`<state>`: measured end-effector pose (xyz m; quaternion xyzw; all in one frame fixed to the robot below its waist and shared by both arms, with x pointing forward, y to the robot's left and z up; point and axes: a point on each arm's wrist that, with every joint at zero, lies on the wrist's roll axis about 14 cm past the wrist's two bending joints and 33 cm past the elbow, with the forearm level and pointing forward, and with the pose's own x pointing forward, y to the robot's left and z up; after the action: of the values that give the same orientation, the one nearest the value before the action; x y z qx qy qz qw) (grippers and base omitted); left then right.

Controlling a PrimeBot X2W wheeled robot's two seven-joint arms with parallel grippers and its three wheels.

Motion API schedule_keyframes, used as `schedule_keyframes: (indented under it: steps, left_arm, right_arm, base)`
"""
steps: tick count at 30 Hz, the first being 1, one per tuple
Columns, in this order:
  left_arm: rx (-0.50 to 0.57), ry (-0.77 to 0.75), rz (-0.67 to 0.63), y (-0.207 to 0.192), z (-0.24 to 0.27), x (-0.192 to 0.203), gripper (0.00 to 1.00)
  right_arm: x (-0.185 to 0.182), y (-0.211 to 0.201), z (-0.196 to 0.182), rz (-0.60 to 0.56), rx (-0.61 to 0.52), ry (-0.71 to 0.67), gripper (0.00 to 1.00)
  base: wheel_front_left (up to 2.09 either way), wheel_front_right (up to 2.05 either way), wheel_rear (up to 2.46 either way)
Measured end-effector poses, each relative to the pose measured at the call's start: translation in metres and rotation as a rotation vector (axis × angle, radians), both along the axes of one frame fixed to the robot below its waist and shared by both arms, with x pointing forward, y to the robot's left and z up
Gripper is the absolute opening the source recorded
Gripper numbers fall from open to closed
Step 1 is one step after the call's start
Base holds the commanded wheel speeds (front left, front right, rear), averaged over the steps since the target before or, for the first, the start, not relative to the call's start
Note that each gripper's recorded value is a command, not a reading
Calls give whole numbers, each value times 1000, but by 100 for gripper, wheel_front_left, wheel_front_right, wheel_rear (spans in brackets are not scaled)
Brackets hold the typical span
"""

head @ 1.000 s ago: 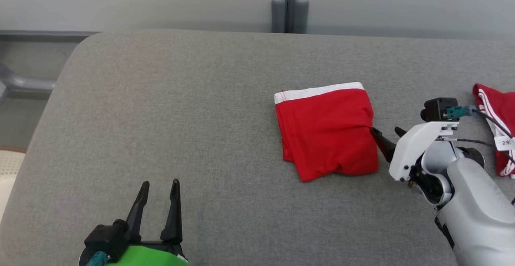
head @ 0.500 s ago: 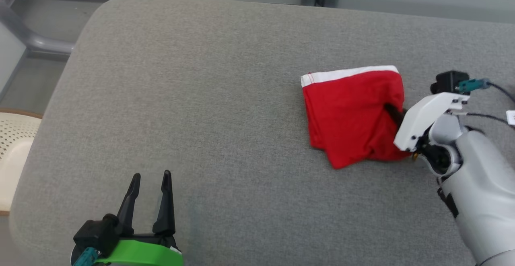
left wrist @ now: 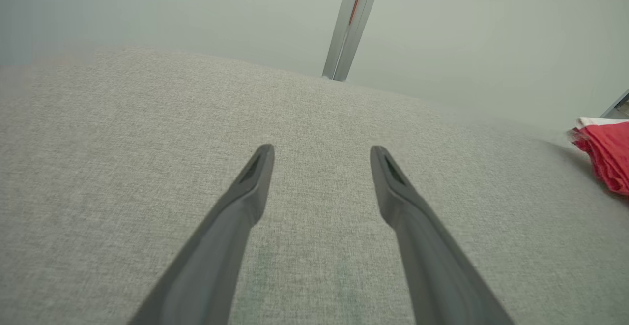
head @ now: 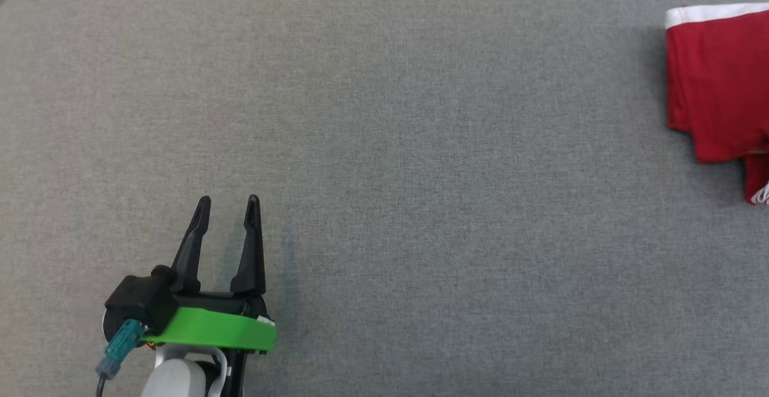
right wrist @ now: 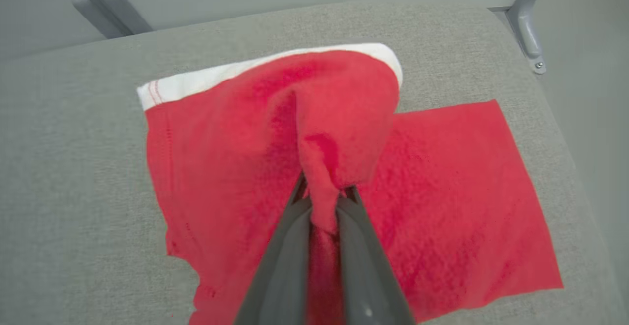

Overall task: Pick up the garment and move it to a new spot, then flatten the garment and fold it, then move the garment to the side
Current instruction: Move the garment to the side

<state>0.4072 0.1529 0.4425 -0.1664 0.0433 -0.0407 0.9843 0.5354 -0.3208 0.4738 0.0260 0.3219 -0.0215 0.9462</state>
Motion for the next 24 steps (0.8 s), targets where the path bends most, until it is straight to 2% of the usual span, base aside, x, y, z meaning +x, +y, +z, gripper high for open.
schedule_keyframes:
  steps: [5,6,7,8,13,17,21,24]
  left_arm:
    - [-3,54,-31,-10,-23,9,100]
    - [-4,65,-34,-11,-28,10,100]
    - [-4,73,-36,-11,-31,11,100]
    - [-4,81,-35,-11,-34,12,100]
    - [0,89,-22,-6,-36,10,100]
    - [3,83,-9,-2,-32,5,100]
    - [-1,74,-10,-3,-26,-1,100]
    - [-7,71,-5,-2,-22,-9,100]
  right_arm:
    - [-15,-58,-26,-126,-119,126,0]
    - [-18,-68,-32,-142,-160,151,22]
    - [-21,-74,-36,-152,-183,172,75]
    - [-23,-79,-41,-156,-209,185,100]
    - [-25,-85,-44,-153,-281,161,100]
    - [-25,-84,-32,-118,-340,110,100]
    - [-23,-90,4,-87,-419,-22,100]
    - [-13,-73,40,-49,-414,-198,100]
  base:
    - [0,0,0]
    - [0,0,0]
    - [0,0,0]
    - [0,0,0]
    - [0,0,0]
    - [0,0,0]
    - [0,0,0]
    - [0,0,0]
